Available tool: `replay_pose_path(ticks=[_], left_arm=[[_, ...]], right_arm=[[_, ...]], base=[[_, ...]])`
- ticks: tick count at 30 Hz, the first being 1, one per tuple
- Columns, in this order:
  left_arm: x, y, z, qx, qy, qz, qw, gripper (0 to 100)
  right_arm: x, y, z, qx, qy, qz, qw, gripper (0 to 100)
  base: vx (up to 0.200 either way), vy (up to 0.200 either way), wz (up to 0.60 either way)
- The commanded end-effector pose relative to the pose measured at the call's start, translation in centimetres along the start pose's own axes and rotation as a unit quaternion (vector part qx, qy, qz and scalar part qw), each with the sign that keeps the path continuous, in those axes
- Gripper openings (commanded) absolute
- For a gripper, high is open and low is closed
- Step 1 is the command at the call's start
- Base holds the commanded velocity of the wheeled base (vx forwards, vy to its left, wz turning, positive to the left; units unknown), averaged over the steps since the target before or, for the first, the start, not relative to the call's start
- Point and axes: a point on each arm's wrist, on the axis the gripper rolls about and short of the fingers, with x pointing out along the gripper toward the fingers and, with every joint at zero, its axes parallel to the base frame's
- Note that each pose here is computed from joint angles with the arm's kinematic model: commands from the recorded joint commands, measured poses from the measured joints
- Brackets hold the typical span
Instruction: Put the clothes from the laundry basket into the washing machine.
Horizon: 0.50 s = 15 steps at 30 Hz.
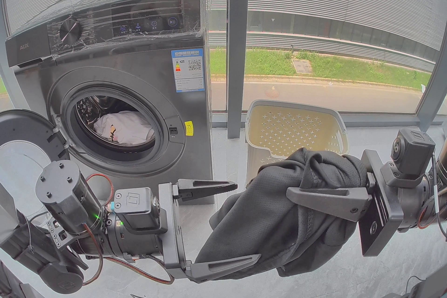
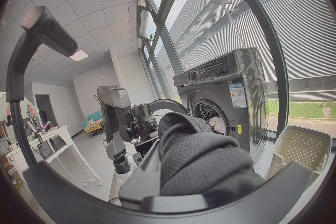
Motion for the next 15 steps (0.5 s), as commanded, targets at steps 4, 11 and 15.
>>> replay_pose_path(ticks=[4,11,15], left_arm=[[1.5,0.3,-1.5,-0.015,0.016,-0.013,0.9997,100],[3.7,0.4,-1.9,-0.016,0.01,-0.036,0.9992,100],[4.6,-0.9,-2.2,-0.022,0.013,-0.063,0.9977,100]], right_arm=[[0.9,0.6,0.3,0.0,-0.001,0.02,0.9998,0],[2.2,0.9,0.7,0.016,-0.001,0.035,0.9993,0],[3.4,0.7,1.2,0.013,-0.007,0.039,0.9991,0]], base=[[0.0,0.0,0.0],[0.0,0.0,0.0],[0.0,0.0,0.0]])
